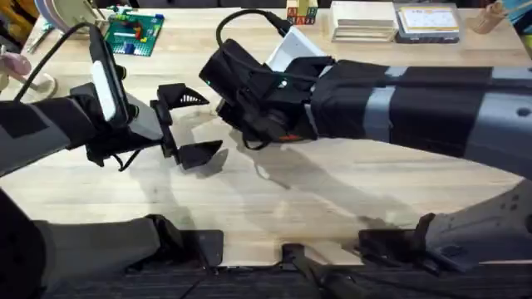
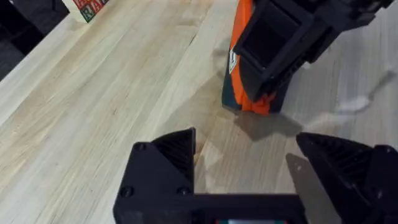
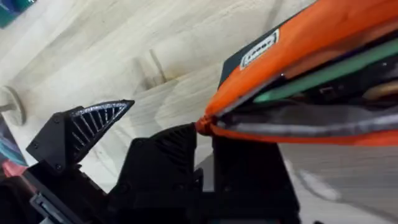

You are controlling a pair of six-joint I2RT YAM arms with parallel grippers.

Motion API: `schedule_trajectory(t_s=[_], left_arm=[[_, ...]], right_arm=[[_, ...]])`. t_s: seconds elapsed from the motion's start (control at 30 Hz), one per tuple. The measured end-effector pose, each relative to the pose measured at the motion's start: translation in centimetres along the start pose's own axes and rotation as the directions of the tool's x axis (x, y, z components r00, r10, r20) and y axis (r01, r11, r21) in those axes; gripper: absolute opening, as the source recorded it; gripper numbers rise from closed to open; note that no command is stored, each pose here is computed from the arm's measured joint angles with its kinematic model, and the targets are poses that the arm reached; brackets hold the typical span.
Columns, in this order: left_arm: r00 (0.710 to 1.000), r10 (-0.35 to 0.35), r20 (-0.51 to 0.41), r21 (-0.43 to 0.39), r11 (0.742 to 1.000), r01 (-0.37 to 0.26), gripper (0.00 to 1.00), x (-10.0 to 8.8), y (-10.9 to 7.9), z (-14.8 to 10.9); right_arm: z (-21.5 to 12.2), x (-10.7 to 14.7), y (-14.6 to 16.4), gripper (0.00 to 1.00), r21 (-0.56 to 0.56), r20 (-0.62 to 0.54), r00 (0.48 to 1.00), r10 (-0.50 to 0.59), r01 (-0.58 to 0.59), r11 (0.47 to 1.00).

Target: Unzip the bag, pick up the pens from the table one at a time and place them inside, then zip the bag closed.

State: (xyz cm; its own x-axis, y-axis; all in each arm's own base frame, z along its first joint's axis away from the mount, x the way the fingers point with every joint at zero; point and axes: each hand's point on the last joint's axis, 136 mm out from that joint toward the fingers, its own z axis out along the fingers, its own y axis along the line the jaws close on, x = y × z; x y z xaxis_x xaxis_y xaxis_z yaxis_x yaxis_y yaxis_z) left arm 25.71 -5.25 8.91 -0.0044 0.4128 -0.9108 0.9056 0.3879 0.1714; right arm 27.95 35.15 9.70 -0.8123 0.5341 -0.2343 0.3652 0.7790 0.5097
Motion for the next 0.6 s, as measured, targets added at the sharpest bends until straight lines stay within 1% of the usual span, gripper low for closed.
schedule_trajectory(t_s=[0.23, 0.6], left_arm=[[1.0, 0.0, 0.0, 0.0, 1.0, 0.0, 0.996, 0.01, 0.0, 0.0], [1.0, 0.0, 0.0, 0.0, 1.0, 0.0, 0.995, 0.01, 0.0, 0.0]], right_arm=[[-0.01, 0.07, -0.53, 0.041, 0.022, -0.002, 1.0, 0.021, -0.021, 1.0], [0.0, 0.07, -0.42, 0.033, 0.017, -0.002, 0.999, 0.033, -0.033, 0.999]])
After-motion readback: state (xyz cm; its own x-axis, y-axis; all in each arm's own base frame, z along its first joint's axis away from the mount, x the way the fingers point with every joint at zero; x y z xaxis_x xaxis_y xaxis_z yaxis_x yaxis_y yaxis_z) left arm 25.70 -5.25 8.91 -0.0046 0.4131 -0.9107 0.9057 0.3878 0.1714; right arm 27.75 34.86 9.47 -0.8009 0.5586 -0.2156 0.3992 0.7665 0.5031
